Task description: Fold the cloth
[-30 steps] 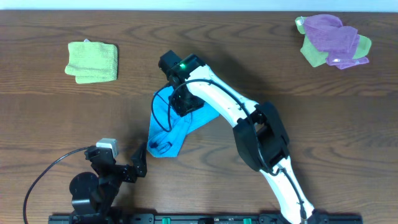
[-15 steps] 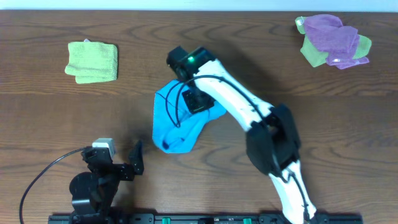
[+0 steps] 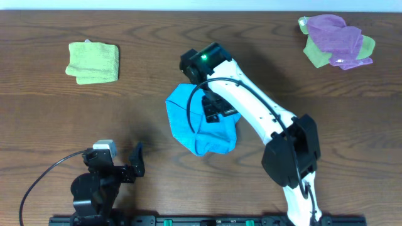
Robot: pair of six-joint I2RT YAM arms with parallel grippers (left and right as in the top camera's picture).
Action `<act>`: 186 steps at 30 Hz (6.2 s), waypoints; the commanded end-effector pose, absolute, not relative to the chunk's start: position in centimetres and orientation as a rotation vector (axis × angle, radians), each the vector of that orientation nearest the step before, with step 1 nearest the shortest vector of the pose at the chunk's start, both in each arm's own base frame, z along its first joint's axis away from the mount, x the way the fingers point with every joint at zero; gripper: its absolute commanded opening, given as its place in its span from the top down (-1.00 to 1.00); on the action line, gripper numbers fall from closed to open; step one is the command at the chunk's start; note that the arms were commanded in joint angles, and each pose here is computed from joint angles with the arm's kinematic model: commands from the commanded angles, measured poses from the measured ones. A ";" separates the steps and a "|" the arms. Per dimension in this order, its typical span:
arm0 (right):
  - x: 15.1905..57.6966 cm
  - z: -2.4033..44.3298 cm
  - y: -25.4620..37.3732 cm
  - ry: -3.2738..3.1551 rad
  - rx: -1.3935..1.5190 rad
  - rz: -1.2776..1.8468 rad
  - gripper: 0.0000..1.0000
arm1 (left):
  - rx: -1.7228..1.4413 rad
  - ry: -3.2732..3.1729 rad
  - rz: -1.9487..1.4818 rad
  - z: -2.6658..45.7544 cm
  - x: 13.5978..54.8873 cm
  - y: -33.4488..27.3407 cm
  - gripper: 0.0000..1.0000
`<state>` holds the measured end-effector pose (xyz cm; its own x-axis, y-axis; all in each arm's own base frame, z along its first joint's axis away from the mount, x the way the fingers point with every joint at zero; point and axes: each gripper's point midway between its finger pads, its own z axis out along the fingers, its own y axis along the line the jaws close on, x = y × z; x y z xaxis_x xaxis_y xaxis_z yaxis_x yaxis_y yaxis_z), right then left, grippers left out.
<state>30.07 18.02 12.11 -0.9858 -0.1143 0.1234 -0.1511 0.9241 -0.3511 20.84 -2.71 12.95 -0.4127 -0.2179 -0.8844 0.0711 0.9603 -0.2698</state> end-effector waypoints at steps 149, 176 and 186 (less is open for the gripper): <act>29.8 3.8 33.0 -2.723 1.031 -0.676 0.97 | -0.381 1.975 -0.454 12.5 20.7 -2.3 -0.90; 32.2 5.0 36.6 -2.947 1.072 -0.549 -0.09 | -0.443 1.952 -0.355 12.5 20.9 -0.5 -0.91; 41.1 6.8 27.5 -3.258 0.614 -0.179 -0.08 | -0.443 1.952 -0.355 12.5 20.9 -0.5 -0.90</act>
